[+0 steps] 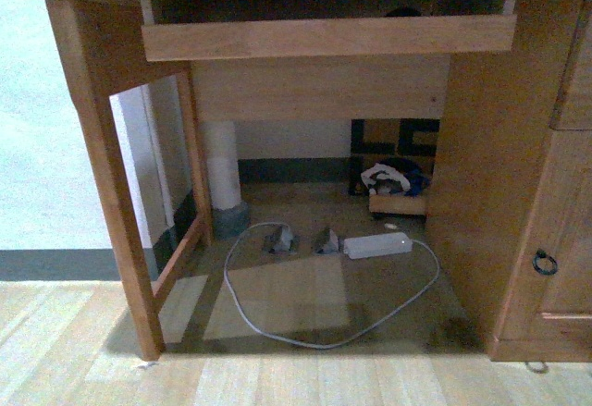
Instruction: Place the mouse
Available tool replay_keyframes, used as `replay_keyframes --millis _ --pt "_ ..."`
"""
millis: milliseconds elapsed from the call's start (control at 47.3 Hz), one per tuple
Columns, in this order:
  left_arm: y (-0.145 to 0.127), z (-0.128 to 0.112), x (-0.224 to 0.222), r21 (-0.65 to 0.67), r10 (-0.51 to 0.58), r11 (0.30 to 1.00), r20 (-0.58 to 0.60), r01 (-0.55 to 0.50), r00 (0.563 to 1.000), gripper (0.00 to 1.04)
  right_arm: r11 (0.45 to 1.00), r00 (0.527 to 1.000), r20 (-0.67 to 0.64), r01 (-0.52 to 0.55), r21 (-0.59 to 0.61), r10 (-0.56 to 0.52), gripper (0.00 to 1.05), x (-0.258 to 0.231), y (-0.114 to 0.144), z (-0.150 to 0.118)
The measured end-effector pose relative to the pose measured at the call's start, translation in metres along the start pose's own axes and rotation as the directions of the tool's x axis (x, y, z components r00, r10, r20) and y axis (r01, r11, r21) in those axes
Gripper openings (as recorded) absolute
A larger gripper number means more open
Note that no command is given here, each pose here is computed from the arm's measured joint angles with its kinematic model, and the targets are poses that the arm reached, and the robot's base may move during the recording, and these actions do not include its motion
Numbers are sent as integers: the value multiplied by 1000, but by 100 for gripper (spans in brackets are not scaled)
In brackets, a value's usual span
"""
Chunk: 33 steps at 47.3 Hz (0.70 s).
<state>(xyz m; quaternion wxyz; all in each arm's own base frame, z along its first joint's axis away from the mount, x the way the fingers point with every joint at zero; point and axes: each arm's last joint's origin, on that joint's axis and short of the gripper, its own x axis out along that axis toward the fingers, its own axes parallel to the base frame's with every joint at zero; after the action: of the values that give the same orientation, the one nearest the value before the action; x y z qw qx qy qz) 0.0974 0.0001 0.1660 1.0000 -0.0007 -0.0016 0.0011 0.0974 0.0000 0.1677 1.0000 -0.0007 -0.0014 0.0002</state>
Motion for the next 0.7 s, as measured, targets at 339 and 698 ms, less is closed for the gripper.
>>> replay_keyframes --millis 339,698 --pt "0 0 0 0 0 1000 0 0 1000 98 1000 1000 0 0 0 0 98 0 0 0" --pt "0 0 0 0 0 1000 0 0 1000 98 1000 1000 0 0 0 0 98 0 0 0"
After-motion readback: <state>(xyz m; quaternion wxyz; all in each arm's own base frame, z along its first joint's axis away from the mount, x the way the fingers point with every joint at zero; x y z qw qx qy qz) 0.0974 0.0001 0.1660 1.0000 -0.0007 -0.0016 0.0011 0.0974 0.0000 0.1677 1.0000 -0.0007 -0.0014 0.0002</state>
